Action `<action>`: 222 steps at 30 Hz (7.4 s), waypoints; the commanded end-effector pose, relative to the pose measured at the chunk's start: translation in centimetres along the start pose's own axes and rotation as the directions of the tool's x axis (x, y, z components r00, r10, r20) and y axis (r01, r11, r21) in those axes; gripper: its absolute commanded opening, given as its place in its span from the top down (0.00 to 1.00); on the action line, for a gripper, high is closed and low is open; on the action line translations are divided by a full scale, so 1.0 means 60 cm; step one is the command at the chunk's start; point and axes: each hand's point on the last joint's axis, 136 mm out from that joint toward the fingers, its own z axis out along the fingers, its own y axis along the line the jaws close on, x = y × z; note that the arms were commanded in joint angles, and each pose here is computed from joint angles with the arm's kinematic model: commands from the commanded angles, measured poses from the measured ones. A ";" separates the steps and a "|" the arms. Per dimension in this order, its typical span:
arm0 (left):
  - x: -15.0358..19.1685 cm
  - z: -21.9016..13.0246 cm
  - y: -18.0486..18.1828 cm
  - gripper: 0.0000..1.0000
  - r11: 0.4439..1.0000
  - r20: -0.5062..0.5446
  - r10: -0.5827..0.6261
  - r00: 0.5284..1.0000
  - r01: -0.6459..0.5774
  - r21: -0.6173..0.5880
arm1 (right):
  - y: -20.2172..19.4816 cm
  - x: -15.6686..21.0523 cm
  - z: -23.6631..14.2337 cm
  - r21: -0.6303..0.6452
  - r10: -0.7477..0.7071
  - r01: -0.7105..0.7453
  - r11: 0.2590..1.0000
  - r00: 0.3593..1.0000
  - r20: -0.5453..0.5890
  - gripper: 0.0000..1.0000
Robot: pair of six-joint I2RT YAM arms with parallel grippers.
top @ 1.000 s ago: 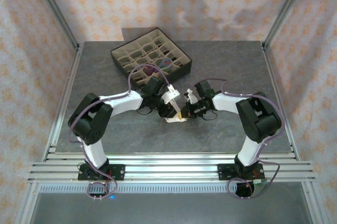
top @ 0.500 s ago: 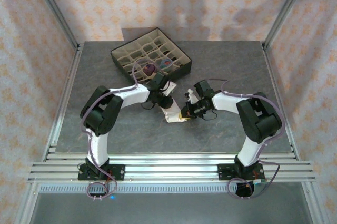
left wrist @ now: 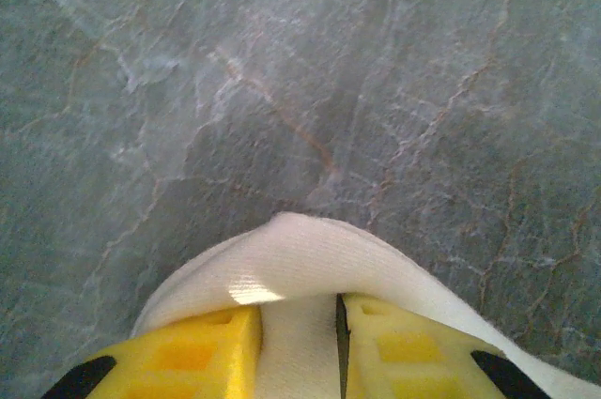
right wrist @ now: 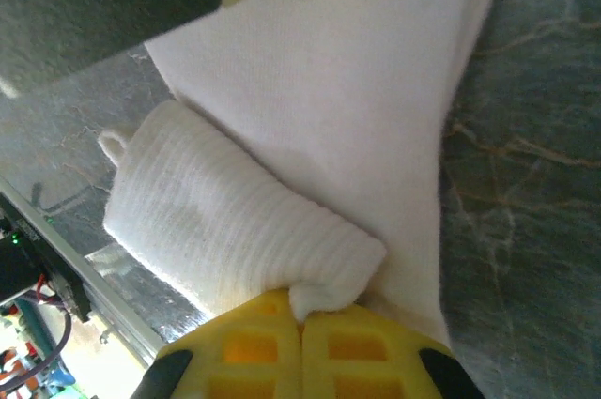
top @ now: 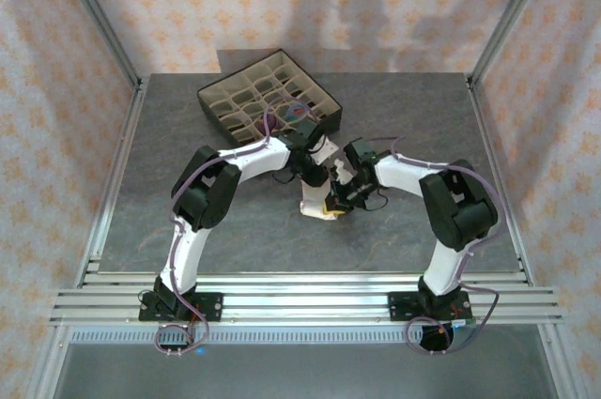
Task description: Roll the socks
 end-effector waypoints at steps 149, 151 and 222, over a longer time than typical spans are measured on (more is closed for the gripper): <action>0.166 -0.061 -0.139 1.00 0.709 0.155 0.701 0.696 -0.704 -0.043 | 0.053 -0.055 -0.059 -0.186 -0.085 0.124 0.975 0.975 0.207 0.82; 0.164 -0.061 -0.145 1.00 0.702 0.159 0.707 0.689 -0.711 -0.041 | 0.070 -0.054 -0.036 -0.179 -0.120 0.150 0.972 0.979 0.165 0.82; 0.207 0.013 -0.064 0.79 0.948 -0.246 -0.183 0.952 0.237 0.214 | -0.013 -0.004 -0.030 -0.139 0.028 0.012 0.990 0.959 0.282 0.62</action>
